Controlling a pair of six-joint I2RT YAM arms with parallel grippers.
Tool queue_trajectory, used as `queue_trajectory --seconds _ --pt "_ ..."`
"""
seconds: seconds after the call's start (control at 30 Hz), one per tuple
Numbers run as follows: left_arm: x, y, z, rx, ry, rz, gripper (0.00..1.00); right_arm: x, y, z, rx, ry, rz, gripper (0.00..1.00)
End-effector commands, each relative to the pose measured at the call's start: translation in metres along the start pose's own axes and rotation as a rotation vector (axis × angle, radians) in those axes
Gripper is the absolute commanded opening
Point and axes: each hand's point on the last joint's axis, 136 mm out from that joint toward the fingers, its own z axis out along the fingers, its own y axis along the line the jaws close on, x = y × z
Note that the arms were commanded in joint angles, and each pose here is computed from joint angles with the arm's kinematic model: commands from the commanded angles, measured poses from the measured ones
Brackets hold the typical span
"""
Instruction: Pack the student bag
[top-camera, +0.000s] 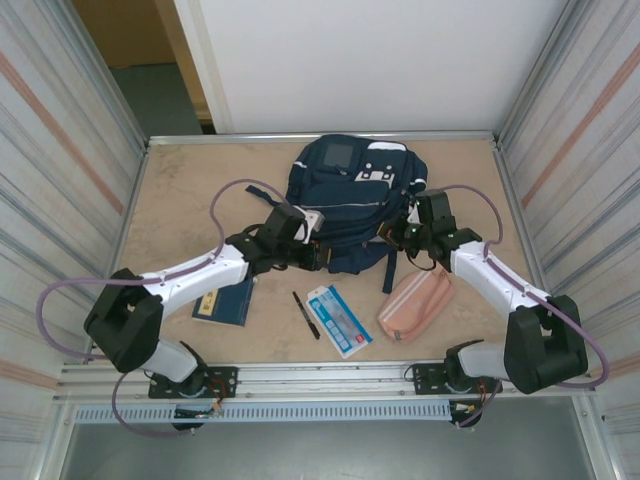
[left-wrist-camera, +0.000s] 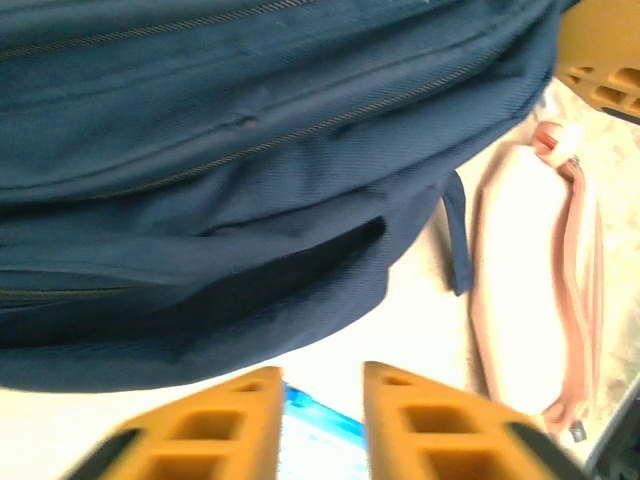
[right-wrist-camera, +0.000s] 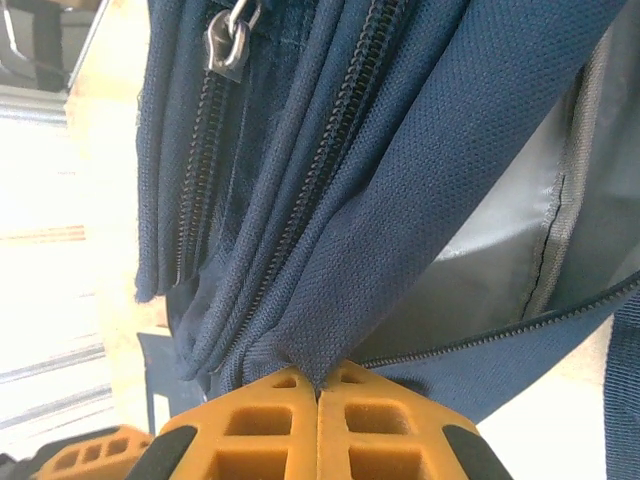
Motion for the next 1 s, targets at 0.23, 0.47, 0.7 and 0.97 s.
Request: queue_trajectory --seconds 0.23,0.47,0.7,0.97 --pt "-0.007 -0.063 0.029 -0.029 -0.102 -0.132 0.44 0.028 0.072 -0.008 -0.216 0.076 -0.046 0.0" --pt "-0.007 -0.021 0.017 -0.236 -0.167 -0.218 0.41 0.041 0.092 -0.019 -0.262 0.093 -0.054 0.0" --pt "0.009 -0.006 0.011 -0.29 -0.161 -0.241 0.44 0.043 0.09 -0.022 -0.261 0.091 -0.057 0.0" --pt "-0.012 -0.042 0.026 -0.037 -0.18 -0.113 0.38 0.048 0.105 -0.025 -0.302 0.109 -0.064 0.0"
